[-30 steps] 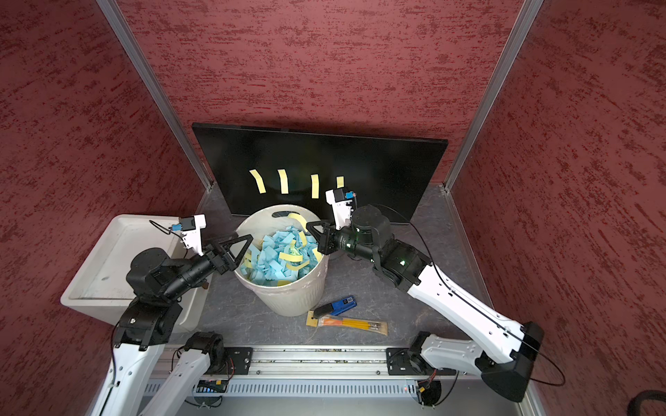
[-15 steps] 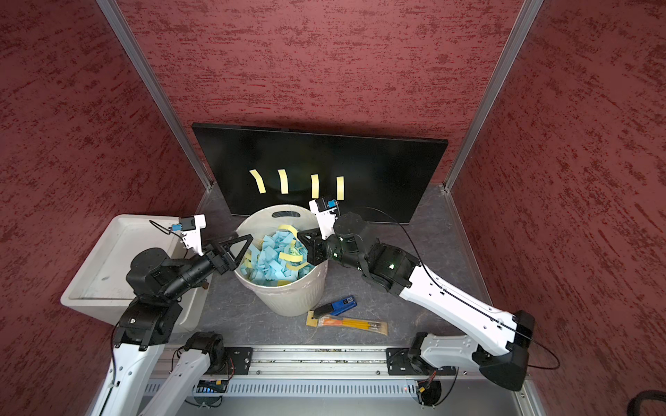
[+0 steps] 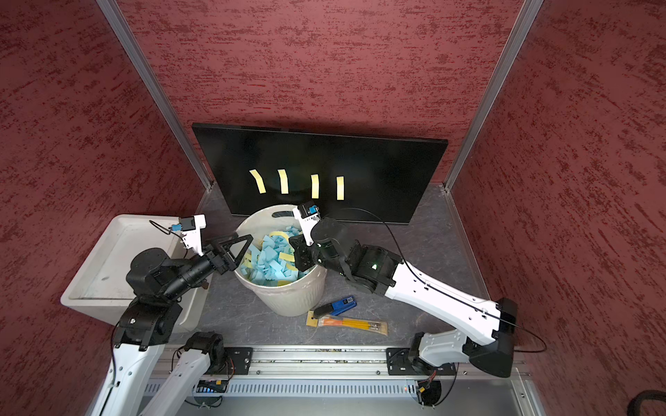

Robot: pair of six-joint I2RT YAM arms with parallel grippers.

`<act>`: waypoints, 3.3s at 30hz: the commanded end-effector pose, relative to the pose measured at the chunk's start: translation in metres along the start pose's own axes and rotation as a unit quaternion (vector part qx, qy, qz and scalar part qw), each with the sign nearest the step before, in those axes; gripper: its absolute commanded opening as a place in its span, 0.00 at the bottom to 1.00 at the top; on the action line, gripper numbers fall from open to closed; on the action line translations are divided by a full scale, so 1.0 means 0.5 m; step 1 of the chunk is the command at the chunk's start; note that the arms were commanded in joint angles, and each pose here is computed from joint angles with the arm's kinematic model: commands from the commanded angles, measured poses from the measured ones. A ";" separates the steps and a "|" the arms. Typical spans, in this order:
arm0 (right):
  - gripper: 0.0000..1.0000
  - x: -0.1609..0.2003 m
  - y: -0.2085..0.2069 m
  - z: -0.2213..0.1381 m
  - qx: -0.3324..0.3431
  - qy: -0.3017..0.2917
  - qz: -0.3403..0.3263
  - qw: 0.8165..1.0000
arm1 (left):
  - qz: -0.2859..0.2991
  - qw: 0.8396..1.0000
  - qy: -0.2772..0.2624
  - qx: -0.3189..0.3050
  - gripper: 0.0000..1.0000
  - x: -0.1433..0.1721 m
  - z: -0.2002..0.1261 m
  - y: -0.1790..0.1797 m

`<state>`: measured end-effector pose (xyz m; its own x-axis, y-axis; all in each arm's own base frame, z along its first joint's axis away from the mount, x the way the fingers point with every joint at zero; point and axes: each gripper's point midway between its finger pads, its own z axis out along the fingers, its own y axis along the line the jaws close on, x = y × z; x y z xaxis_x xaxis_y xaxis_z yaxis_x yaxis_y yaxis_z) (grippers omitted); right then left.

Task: Remove the sticky note from the monitor
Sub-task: Place the sticky note in the trash bin, then tear off the sticky note from the monitor.

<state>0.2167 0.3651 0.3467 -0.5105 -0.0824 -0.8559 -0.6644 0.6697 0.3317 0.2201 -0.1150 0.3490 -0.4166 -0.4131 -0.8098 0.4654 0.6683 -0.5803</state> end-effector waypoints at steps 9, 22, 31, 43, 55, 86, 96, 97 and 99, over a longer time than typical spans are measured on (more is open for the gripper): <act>0.19 -0.028 0.002 -0.009 0.026 -0.014 -0.014 0.999 | 0.007 1.000 -0.005 0.005 1.00 0.001 -0.004 -0.003; 0.35 -0.074 -0.041 -0.081 0.069 -0.082 -0.001 0.994 | 0.009 1.000 -0.005 0.007 1.00 0.000 -0.005 -0.007; 0.44 -0.105 -0.107 -0.140 0.089 -0.133 0.049 0.986 | 0.009 1.000 -0.004 0.003 1.00 0.001 -0.004 -0.003; 0.50 -0.105 -0.227 -0.171 0.082 -0.177 0.191 0.962 | 0.012 1.000 -0.004 0.001 1.00 0.001 -0.004 -0.001; 0.51 -0.103 -0.305 -0.148 0.059 -0.210 0.283 0.934 | 0.011 1.000 -0.003 0.002 1.00 0.003 -0.003 0.001; 0.38 -0.154 -0.362 -0.074 0.006 -0.263 0.350 0.899 | 0.010 1.000 -0.008 0.005 1.00 0.001 -0.006 0.000; 0.23 -0.158 -0.362 -0.071 0.003 -0.266 0.346 0.900 | 0.009 1.000 -0.008 0.006 1.00 0.000 -0.007 0.000; 0.21 -0.158 -0.363 -0.070 0.003 -0.266 0.345 0.900 | 0.009 1.000 -0.008 0.006 1.00 0.000 -0.007 0.000; 0.19 -0.159 -0.363 -0.071 0.002 -0.267 0.344 0.900 | 0.009 1.000 -0.008 0.005 1.00 0.000 -0.007 0.001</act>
<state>0.3560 0.2240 0.3501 -0.4873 0.7114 -0.5064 -0.2396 0.4488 0.8609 0.2187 -0.1127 0.3480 -0.4109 -0.4163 -0.8111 0.4643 0.6701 -0.5791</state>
